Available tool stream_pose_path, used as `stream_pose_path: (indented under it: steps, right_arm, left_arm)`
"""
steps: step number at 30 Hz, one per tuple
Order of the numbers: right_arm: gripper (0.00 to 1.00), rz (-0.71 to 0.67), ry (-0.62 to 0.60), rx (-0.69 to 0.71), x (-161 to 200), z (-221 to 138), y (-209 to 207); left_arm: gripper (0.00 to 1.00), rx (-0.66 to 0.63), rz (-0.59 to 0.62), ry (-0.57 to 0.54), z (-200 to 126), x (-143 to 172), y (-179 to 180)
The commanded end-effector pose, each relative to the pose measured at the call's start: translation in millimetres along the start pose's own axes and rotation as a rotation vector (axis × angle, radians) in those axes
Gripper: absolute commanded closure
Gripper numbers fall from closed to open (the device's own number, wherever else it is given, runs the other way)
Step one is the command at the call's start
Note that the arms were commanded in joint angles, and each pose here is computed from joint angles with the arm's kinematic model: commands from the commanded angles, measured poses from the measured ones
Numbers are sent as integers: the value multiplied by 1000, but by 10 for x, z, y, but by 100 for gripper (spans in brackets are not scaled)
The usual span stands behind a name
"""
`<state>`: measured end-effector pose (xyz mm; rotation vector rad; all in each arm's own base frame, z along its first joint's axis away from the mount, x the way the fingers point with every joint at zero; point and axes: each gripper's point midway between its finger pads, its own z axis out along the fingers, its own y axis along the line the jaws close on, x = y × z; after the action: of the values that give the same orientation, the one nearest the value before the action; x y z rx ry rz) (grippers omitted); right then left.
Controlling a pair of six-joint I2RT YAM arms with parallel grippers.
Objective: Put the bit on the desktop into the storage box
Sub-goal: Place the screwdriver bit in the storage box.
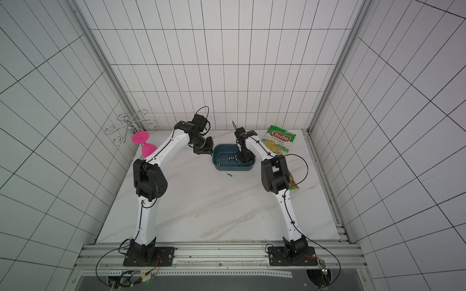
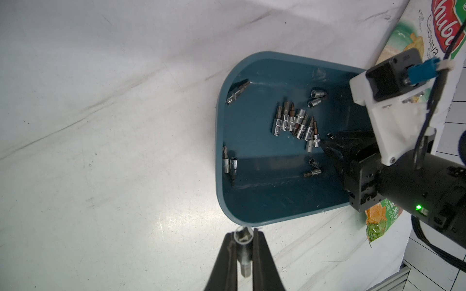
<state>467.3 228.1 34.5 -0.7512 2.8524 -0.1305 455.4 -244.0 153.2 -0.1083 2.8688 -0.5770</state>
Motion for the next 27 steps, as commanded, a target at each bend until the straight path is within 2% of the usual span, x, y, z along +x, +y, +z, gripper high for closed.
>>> stream_pose_path:
  steps: [1,11,14,20,27]
  right_arm:
    - [64,25,-42,-4,-85,-266,-46]
    - [48,102,-213,5,-223,-1164,-193]
    - [44,125,-243,8,-222,-1333,-228]
    - [33,183,-246,36,-131,-1497,-376]
    - [30,249,-245,44,56,-1632,-563]
  left_arm:
    - [100,4,17,-22,74,-61,-45]
    - [100,56,47,-79,100,-181,-264]
    - [100,65,52,-79,177,-195,-318]
    - [100,74,66,-84,359,-226,-427]
    - [100,71,72,-98,579,-268,-488]
